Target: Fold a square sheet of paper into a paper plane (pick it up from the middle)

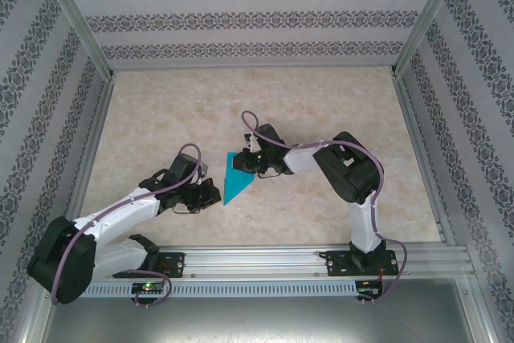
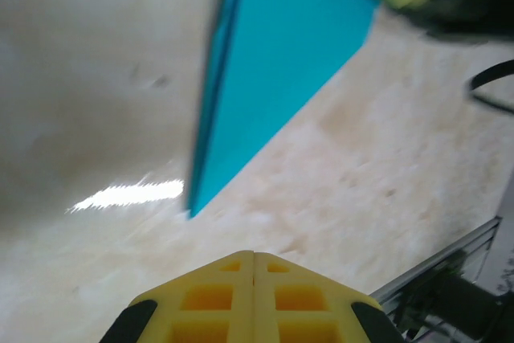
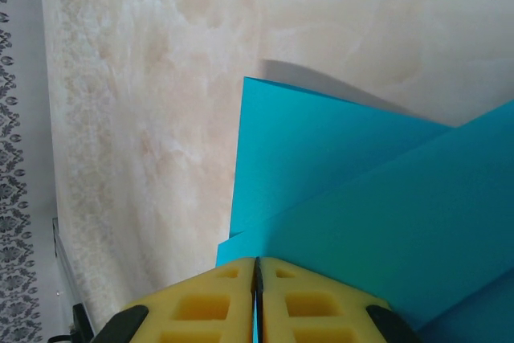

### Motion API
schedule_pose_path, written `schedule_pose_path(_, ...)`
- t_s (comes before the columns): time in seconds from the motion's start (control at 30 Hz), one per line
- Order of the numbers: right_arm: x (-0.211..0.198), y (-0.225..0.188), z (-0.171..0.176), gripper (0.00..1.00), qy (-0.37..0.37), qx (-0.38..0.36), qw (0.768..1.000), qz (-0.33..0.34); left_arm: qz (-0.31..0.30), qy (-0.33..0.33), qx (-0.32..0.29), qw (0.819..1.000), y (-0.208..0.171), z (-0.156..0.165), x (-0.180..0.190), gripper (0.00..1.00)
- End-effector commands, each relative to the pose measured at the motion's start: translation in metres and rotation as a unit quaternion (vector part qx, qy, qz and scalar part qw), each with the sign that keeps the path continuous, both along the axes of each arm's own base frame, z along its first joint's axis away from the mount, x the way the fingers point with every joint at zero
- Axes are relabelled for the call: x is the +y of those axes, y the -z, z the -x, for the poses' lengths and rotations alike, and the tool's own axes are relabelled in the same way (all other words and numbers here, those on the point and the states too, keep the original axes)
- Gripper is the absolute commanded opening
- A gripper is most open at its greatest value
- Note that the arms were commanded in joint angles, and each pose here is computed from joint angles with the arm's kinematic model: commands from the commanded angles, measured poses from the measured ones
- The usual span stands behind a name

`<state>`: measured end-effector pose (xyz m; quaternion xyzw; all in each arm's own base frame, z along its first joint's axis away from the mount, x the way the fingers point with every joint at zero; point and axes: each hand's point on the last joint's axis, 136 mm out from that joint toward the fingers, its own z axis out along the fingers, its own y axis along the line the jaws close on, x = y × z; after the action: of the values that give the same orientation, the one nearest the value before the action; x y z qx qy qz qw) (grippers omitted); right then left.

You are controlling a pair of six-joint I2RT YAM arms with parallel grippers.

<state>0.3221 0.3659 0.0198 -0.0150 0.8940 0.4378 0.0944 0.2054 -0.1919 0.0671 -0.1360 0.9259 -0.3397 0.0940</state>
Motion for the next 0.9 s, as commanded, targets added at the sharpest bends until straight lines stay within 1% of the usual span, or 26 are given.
schedule_pose_path(0.0,-0.034,0.057,0.018,0.11,0.030,0.056,0.994,0.091,0.014,-0.027,-0.042,0.999,-0.013,-0.029,-0.009,0.05)
schedule_pose_path(0.1,-0.034,0.056,0.018,0.11,0.030,0.055,0.994,0.092,0.013,-0.036,-0.041,0.998,-0.003,-0.046,-0.016,0.03)
schedule_pose_path(0.27,-0.033,0.056,0.019,0.11,0.029,0.056,0.994,0.091,0.043,-0.038,-0.056,0.997,0.004,-0.071,-0.035,0.04)
schedule_pose_path(0.43,-0.031,0.056,0.020,0.11,0.027,0.057,0.994,0.091,0.039,-0.033,-0.051,0.997,0.019,-0.082,-0.042,0.06)
schedule_pose_path(0.53,-0.030,0.056,0.020,0.11,0.026,0.057,0.994,0.090,-0.001,-0.039,-0.019,0.999,0.042,-0.076,-0.033,0.05)
schedule_pose_path(0.7,-0.027,0.047,0.017,0.11,0.024,0.052,0.995,0.080,-0.059,-0.037,0.059,0.996,0.082,-0.043,-0.013,0.04)
schedule_pose_path(0.77,-0.023,0.033,0.013,0.11,0.022,0.045,0.997,0.067,-0.074,-0.040,0.080,0.993,0.095,-0.031,-0.004,0.02)
schedule_pose_path(0.87,-0.020,0.006,0.008,0.11,0.016,0.020,0.998,0.055,-0.084,-0.044,0.090,0.991,0.105,-0.019,0.004,0.02)
